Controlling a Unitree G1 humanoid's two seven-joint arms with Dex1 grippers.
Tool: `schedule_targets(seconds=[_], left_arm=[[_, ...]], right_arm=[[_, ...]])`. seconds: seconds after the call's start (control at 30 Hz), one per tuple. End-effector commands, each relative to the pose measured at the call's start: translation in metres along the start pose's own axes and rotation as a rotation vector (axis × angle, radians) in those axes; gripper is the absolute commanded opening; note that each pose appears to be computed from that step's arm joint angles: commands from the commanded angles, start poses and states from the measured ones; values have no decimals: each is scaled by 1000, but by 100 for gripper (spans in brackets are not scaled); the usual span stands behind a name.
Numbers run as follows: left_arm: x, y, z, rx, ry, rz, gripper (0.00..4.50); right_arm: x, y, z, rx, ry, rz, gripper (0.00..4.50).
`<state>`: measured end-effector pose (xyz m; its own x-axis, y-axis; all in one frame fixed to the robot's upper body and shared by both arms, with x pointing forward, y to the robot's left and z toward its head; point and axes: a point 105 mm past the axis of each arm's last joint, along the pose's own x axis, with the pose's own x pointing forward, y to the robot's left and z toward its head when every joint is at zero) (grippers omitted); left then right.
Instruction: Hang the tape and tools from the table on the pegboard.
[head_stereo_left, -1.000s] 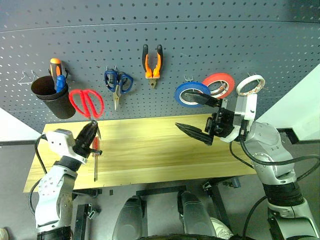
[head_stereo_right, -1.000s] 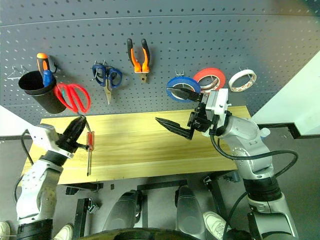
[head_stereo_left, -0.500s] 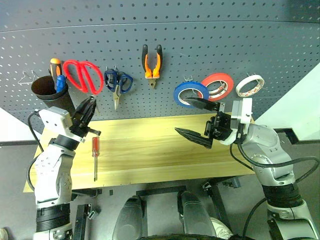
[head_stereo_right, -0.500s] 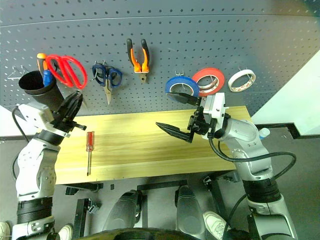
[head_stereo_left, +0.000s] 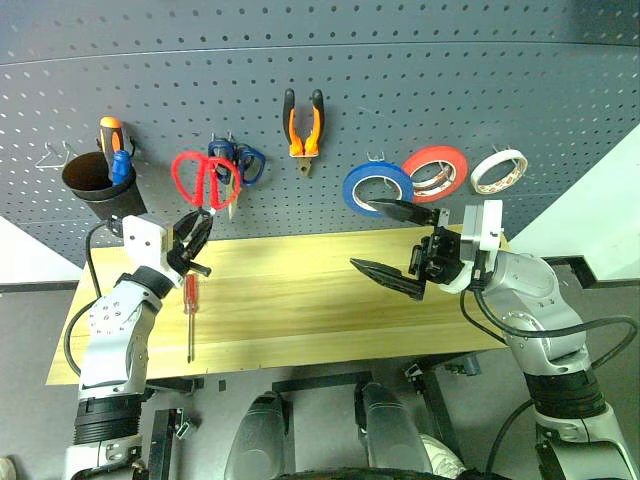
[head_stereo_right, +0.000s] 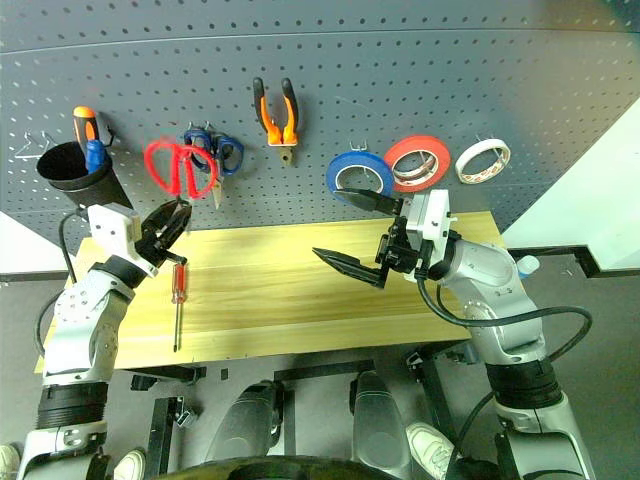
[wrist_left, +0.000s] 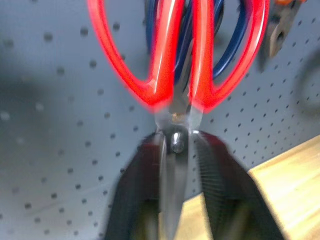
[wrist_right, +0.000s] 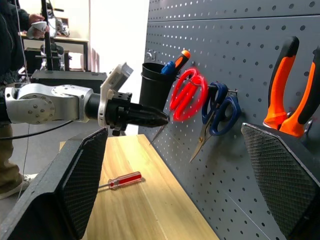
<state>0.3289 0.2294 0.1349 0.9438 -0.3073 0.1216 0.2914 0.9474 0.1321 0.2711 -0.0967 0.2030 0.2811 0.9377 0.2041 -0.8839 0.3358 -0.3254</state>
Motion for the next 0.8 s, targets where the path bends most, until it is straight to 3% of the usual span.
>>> schedule_targets(seconds=[0.03,0.1,0.3,0.43,0.5,0.63,0.8], left_arm=[[-8,15,-18,-5,163,102,256],[-17,23,-42,-84,336,183,321],[-43,39,-95,-354,675,351,321],[-50,45,-118,-421,810,422,374],[-50,44,-127,-448,866,426,440],[-53,47,-146,-417,995,445,446],[-46,52,-154,-421,1022,462,446]], right_arm=[[0,2,10,-53,-27,5,450],[-1,3,9,-51,-21,4,450],[-2,6,-1,-47,13,16,450],[-3,7,-8,-41,29,19,450],[-4,8,-10,-39,35,18,450],[-7,7,-14,-36,49,7,450],[-15,10,-22,-7,92,12,450]])
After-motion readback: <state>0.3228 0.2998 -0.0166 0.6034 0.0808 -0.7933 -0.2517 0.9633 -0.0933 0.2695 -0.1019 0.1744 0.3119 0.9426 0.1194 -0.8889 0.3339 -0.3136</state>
